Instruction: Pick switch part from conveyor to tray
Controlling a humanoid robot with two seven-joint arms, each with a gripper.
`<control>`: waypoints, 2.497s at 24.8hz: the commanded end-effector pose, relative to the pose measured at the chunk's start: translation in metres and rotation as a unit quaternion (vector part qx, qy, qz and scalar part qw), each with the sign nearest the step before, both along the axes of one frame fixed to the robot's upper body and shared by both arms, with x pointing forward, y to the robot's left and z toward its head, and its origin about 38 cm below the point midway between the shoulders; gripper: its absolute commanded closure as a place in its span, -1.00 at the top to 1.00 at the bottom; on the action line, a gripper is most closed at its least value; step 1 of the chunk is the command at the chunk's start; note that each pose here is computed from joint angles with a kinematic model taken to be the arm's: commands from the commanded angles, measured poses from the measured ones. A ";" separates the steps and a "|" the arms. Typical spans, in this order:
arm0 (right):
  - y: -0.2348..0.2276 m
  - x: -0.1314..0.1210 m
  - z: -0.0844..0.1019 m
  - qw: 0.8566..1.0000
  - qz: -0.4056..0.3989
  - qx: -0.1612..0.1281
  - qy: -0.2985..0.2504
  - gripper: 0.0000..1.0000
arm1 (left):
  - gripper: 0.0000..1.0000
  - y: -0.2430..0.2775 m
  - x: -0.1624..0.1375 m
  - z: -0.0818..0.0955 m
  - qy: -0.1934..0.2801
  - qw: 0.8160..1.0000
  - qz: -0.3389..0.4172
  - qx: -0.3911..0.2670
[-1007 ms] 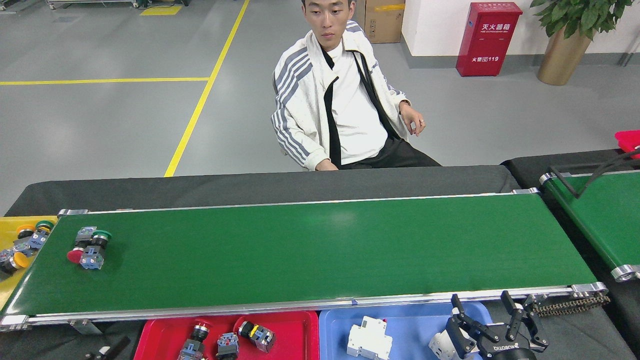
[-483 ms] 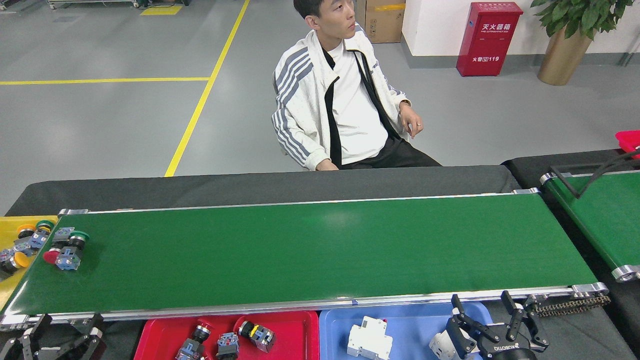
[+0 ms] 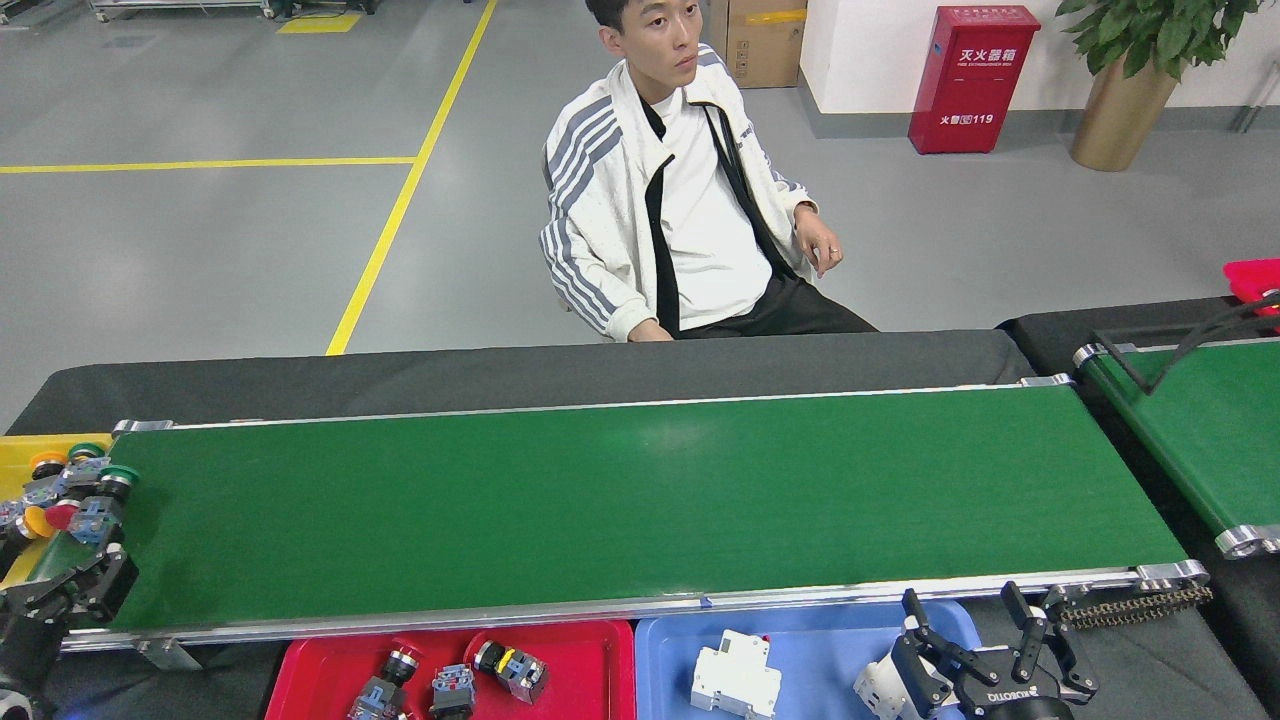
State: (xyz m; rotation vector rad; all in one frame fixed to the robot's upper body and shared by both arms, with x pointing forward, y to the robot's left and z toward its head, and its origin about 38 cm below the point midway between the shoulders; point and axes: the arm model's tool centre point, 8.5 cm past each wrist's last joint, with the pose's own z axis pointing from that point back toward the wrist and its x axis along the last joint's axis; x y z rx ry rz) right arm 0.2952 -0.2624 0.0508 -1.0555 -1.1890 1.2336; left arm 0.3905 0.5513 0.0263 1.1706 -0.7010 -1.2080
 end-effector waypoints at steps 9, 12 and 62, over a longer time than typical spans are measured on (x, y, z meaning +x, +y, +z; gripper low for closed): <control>0.006 0.005 0.009 0.999 0.034 -0.003 -0.019 0.93 | -0.79 -0.012 0.035 0.001 0.012 0.998 0.064 0.013; 0.007 0.005 0.010 0.999 0.039 -0.003 -0.020 0.93 | -0.92 -0.021 0.039 -0.003 0.005 0.998 0.060 0.003; -0.010 -0.001 0.008 1.000 0.004 -0.002 -0.016 0.93 | 1.00 -0.107 -0.143 0.047 -0.110 0.985 -0.131 0.002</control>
